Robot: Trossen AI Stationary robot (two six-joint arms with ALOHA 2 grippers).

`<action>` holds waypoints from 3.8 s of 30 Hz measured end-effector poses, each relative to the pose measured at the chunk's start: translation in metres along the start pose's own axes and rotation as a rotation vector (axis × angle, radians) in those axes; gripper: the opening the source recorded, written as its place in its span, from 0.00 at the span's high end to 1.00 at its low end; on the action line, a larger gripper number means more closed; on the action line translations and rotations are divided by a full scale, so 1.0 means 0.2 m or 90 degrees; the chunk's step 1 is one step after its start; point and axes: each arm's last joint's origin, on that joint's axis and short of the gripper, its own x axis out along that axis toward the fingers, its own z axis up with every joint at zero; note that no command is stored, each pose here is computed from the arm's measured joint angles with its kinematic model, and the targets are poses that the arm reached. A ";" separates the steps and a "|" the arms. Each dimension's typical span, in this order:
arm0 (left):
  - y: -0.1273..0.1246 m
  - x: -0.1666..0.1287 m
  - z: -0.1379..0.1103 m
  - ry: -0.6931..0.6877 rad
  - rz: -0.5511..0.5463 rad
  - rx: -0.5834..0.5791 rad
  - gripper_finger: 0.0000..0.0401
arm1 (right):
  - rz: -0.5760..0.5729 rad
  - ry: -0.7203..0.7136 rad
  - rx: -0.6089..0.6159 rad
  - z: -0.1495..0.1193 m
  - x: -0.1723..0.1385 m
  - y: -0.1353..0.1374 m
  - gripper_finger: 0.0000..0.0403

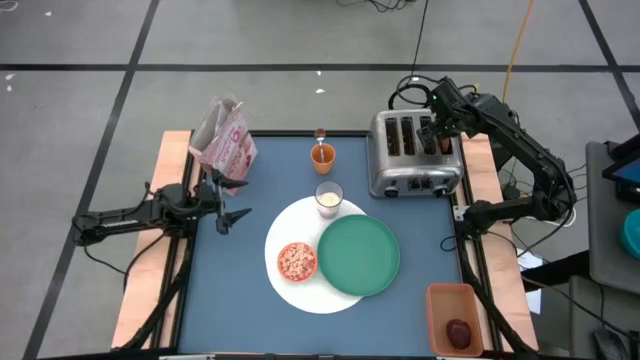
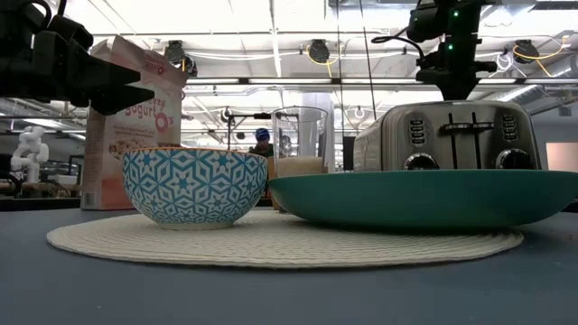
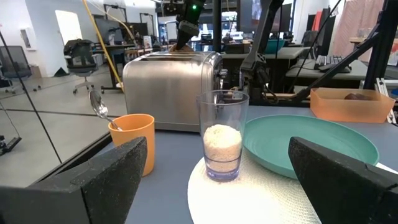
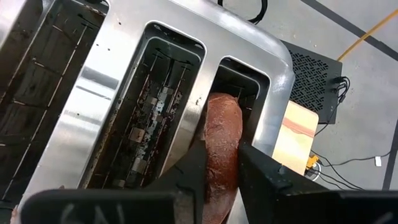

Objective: Arrange a breakfast setting
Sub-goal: Put the brown toasted bagel on the green plate

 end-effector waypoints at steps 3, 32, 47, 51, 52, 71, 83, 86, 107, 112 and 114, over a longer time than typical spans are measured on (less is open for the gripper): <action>0.00 0.00 0.00 0.000 0.000 0.000 0.02 | 0.002 -0.002 0.000 0.00 0.00 0.00 0.83; 0.00 0.00 0.00 0.001 0.000 -0.004 0.02 | 0.031 -0.085 0.003 -0.02 -0.10 -0.03 0.83; 0.00 0.00 0.00 0.001 0.000 -0.005 0.02 | 0.055 -0.175 0.045 0.04 -0.37 -0.12 0.83; 0.00 0.00 0.00 0.001 0.000 -0.005 0.02 | 0.107 -0.177 0.044 0.04 -0.43 -0.13 0.83; 0.00 0.00 0.00 0.001 0.000 -0.005 0.02 | 0.128 -0.179 0.044 0.04 -0.44 -0.13 0.83; 0.00 0.00 0.00 0.001 0.000 -0.001 0.02 | 0.493 -0.143 -0.010 0.00 -0.58 0.12 0.83; 0.00 0.00 0.00 0.001 0.000 -0.002 0.02 | 0.607 -0.147 -0.106 -0.09 -0.71 0.35 0.83; 0.00 0.00 0.00 0.001 0.000 -0.003 0.02 | 0.628 -0.143 -0.141 -0.11 -0.73 0.42 0.83; 0.00 0.00 0.00 0.001 -0.001 -0.020 0.02 | 0.667 -0.052 -0.420 -0.37 -0.68 1.16 0.83; 0.00 0.00 0.00 0.001 -0.001 -0.017 0.02 | 0.643 -0.021 -0.469 -0.41 -0.59 1.31 0.83; 0.00 0.00 0.00 0.001 -0.001 -0.017 0.02 | 0.629 -0.006 -0.487 -0.43 -0.55 1.36 0.83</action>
